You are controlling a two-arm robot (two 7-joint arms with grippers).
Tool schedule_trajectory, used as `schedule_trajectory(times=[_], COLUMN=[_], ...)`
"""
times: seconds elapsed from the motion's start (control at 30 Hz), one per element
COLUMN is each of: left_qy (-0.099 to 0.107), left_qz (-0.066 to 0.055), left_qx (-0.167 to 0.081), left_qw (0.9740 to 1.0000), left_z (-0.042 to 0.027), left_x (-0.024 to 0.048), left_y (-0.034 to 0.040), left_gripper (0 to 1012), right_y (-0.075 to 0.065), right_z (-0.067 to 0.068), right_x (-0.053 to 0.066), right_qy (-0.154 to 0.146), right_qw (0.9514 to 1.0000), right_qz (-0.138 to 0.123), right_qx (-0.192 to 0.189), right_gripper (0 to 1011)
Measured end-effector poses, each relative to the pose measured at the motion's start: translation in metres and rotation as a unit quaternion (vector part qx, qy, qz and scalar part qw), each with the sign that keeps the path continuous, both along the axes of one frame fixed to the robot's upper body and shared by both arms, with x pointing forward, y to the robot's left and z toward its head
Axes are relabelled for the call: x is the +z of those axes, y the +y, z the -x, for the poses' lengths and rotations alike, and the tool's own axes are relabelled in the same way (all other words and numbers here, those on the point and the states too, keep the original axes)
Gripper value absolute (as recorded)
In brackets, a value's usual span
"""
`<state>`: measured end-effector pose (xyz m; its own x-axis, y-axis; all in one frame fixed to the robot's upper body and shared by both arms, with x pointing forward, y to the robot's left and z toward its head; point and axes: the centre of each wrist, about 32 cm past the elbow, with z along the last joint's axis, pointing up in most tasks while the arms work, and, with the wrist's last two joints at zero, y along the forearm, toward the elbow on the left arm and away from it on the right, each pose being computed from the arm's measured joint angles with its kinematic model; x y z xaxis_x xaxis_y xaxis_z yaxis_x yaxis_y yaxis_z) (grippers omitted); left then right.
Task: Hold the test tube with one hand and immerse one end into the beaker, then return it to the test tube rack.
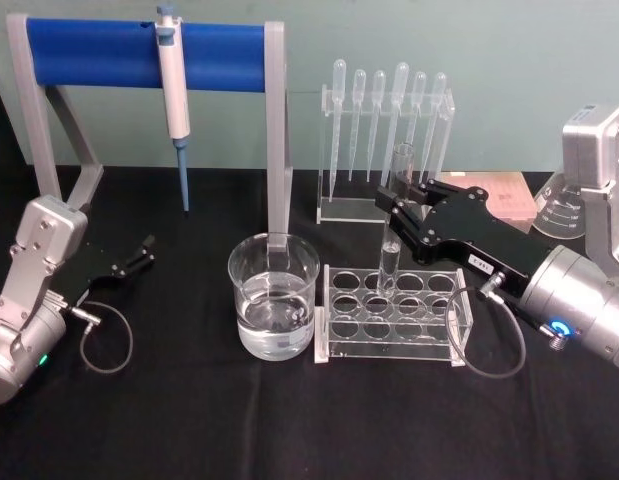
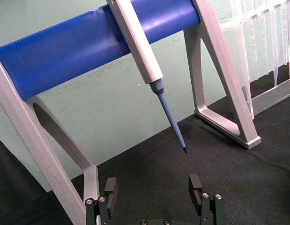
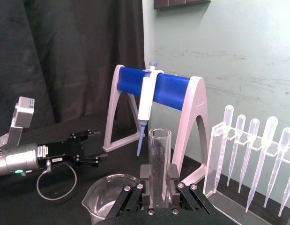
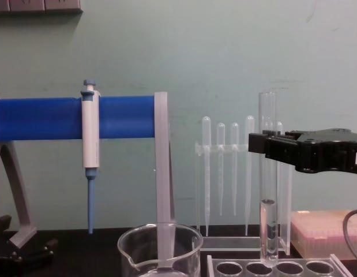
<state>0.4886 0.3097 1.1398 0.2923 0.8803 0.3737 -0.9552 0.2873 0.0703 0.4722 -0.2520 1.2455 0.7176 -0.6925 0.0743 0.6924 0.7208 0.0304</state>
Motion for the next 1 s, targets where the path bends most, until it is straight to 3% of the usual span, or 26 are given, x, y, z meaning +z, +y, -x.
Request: schedule_trajectory(times=[1.0], left_qy=[0.000], left_qz=[0.000], left_qx=[0.000], left_qw=[1.0000], left_z=[0.0000], left_x=[0.0000], left_y=[0.0000], left_gripper=[1000], right_y=[0.0000], right_z=[0.0000], right_x=[0.0000], right_qy=[0.000], right_qw=[1.0000], right_qz=[0.000], right_qx=[0.000], right_gripper=[224])
